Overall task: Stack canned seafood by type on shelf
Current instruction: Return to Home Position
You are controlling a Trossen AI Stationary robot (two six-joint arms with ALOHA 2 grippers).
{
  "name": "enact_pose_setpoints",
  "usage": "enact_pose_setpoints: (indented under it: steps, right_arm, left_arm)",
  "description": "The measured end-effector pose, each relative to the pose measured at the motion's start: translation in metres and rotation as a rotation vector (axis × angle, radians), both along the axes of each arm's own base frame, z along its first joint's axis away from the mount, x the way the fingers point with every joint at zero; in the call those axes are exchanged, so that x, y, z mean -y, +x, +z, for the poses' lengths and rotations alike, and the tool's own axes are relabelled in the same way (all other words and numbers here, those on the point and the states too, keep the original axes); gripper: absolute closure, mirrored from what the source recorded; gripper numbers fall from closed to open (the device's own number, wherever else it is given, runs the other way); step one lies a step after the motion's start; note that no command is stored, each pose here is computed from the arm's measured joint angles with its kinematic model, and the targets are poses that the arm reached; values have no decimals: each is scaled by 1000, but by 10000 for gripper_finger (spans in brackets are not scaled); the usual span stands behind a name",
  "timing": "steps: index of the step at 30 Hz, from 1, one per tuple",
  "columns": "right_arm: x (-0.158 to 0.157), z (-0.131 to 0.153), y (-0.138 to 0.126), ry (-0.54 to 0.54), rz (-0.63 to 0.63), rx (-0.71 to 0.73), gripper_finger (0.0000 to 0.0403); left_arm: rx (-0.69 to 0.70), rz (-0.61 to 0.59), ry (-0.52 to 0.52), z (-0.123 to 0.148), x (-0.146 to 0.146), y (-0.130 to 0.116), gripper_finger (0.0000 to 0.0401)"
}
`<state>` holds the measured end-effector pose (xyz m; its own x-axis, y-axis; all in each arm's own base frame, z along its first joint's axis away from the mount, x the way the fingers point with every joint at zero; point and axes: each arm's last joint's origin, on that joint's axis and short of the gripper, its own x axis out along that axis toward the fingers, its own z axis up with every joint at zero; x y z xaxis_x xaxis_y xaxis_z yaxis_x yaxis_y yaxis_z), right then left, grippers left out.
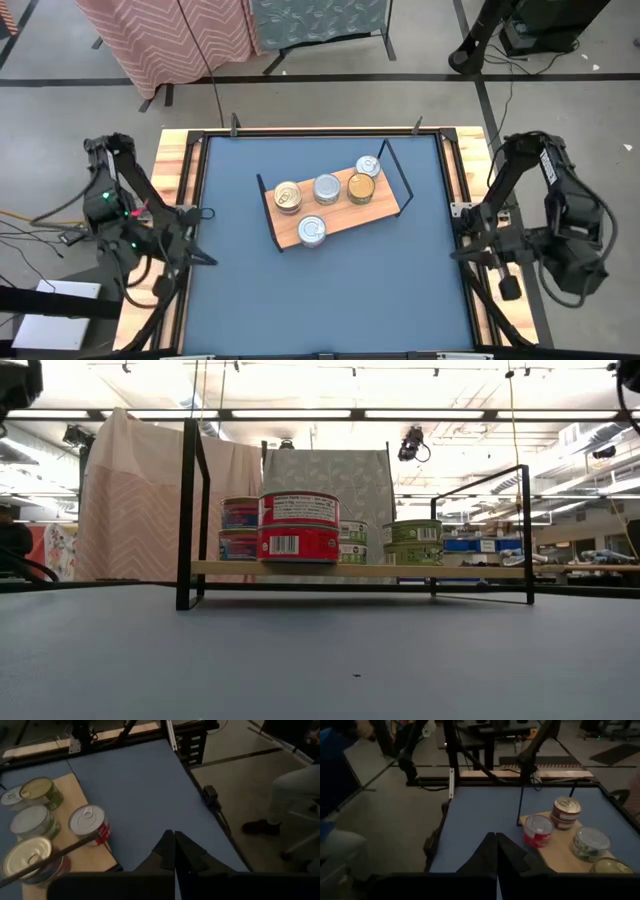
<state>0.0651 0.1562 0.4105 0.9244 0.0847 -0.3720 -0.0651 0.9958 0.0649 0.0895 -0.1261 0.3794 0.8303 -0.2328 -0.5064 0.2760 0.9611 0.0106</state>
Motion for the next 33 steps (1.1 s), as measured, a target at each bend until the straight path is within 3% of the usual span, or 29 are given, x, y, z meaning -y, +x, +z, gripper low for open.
enact_pose_setpoints:
  steps: [6,11,19,23,28,31,33]
  right_arm:
    - [13,-20,-22,57,5,8,398]
    - [9,-59,-33,91,31,13,398]
    - [19,-106,-42,76,30,213,398]
    - [34,-119,-38,80,18,202,400]
    - [46,-142,-35,199,58,103,400]
    - [44,-152,-30,278,136,75,401]
    - [40,-155,-25,297,252,105,401]
  left_arm:
    - [34,18,-12,-9,-28,-18,400]
    - [53,8,-53,-46,-45,-28,400]
    - [205,-12,-207,-92,-69,-40,400]
    - [313,-49,-214,-90,-78,-44,400]
    - [402,-80,-160,-83,-88,-49,400]
    - [444,-82,-116,-76,-93,-50,398]
    - [470,-89,-87,-71,-95,-52,398]
